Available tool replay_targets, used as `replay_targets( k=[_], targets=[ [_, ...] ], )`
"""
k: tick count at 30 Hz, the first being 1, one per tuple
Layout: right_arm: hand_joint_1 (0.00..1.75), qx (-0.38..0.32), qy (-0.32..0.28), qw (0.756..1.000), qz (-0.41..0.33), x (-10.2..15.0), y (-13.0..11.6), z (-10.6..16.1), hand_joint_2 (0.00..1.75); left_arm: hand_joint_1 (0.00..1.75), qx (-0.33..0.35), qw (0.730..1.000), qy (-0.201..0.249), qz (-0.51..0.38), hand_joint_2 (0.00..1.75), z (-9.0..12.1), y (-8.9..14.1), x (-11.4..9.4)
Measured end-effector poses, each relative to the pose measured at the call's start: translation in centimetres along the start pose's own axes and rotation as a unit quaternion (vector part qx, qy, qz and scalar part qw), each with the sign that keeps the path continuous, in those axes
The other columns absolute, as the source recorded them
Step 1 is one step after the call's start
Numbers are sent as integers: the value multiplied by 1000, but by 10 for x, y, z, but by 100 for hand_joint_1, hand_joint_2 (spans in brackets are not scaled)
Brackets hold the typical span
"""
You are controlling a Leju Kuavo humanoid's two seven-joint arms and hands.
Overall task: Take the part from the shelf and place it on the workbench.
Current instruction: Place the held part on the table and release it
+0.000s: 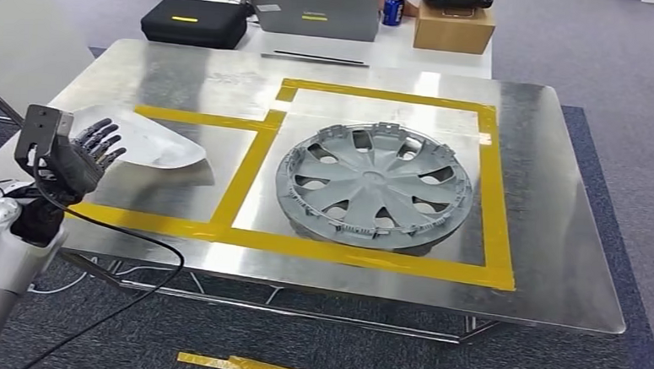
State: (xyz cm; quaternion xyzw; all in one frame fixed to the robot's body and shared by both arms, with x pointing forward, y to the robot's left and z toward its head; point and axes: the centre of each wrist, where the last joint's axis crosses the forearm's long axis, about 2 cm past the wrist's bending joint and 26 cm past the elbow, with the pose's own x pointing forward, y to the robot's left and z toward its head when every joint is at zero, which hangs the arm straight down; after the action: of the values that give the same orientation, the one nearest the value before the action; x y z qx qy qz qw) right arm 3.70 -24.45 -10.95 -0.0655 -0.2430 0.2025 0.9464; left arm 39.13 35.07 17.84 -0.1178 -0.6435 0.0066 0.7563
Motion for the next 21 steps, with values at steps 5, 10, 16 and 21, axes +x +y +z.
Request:
replay_targets(
  k=[5, 10, 16, 21],
  targets=[
    [0, 1, 1, 1000, 1, -1, 1, 1, 0, 0, -23, 1000, -16, -5, 0, 0, -12, 0],
    [0, 1, 1, 1000, 2, -3, 1, 1, 0, 0, -28, 1000, -10, -6, 0, 3, -17, -7],
    [0, 1, -2, 1000, 0, 0, 1, 0, 0, 0, -42, 998, -34, -19, 0, 0, -37, 1],
    [0, -1, -5, 1000, -2, 2, 0, -1, 0, 0, -75, 995, -53, -28, 0, -2, -68, 8]
  ],
)
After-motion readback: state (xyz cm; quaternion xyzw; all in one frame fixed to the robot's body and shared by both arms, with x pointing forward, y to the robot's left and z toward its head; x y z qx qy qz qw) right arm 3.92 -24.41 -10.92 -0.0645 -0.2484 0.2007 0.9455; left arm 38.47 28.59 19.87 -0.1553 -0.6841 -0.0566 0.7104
